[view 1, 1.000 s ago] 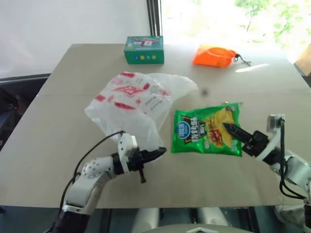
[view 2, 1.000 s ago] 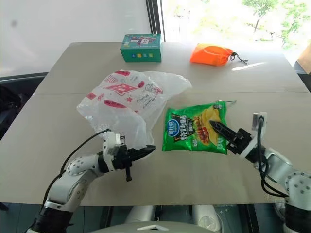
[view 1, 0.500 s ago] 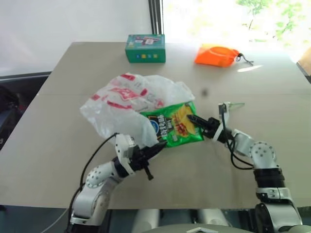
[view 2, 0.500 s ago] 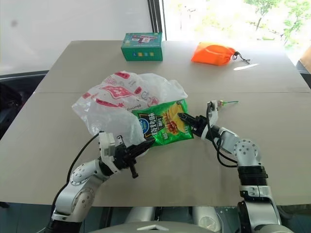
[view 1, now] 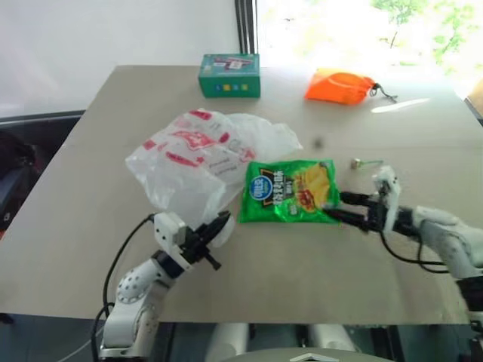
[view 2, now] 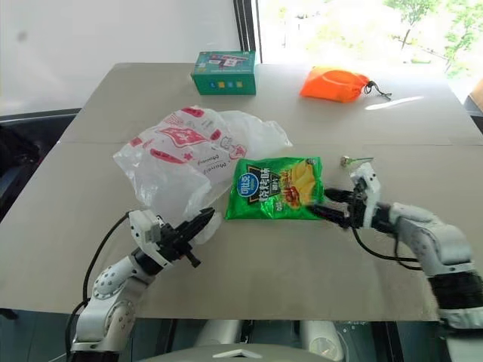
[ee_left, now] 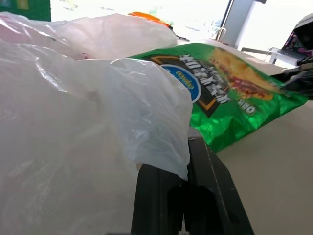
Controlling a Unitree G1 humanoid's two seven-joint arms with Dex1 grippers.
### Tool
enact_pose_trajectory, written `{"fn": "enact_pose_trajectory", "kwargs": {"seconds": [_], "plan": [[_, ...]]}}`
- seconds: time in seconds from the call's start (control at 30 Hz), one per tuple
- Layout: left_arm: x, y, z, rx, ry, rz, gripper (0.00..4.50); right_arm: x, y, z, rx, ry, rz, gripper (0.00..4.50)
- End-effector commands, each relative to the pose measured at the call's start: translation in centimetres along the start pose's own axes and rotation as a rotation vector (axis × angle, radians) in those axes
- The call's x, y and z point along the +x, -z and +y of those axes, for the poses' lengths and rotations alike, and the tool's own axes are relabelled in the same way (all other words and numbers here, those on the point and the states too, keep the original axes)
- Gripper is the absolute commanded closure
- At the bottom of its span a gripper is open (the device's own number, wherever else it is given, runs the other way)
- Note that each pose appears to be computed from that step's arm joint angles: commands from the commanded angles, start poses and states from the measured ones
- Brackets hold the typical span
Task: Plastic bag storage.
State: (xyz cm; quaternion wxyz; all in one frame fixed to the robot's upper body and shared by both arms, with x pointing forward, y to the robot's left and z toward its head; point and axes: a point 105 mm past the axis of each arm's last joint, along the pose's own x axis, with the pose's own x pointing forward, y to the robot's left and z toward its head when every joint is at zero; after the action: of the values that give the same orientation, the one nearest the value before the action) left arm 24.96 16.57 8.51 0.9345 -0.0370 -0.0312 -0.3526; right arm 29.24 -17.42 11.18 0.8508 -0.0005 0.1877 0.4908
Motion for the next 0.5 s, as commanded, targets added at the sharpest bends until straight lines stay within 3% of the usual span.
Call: {"fn": "enact_pose_trajectory", "kwargs": {"seconds": [0.03,0.17,0.23,0.4,0.5], "plan": [[-0.1,-0.4,-0.2,0.048,0.036,-0.003,4.50,-0.8,-1.7,-1.4,-0.131,0.023,0.009,0.05],[-0.3,-0.1,-0.2,0.061,0.044,0.013,4.50,-0.1,-6.5,-4.4,-0.217,0.123,-0.132,0.05],[-0.2,0.1,-0.3,0.062,0.047,0.017,4.50,1.4,-8.8,-4.7,-0.242,0.094,-0.176,0.05],[0.3,0.2,-0.6,0.058,0.055,0.011,4.50,6.5,-10.4,-3.3,-0.319,-0.106,-0.072,0.05],[0.4,0.1,-0.7,0.062,0.056,0.007,4.50,8.5,-10.6,-3.3,-0.272,-0.165,-0.029,0.05]]}}
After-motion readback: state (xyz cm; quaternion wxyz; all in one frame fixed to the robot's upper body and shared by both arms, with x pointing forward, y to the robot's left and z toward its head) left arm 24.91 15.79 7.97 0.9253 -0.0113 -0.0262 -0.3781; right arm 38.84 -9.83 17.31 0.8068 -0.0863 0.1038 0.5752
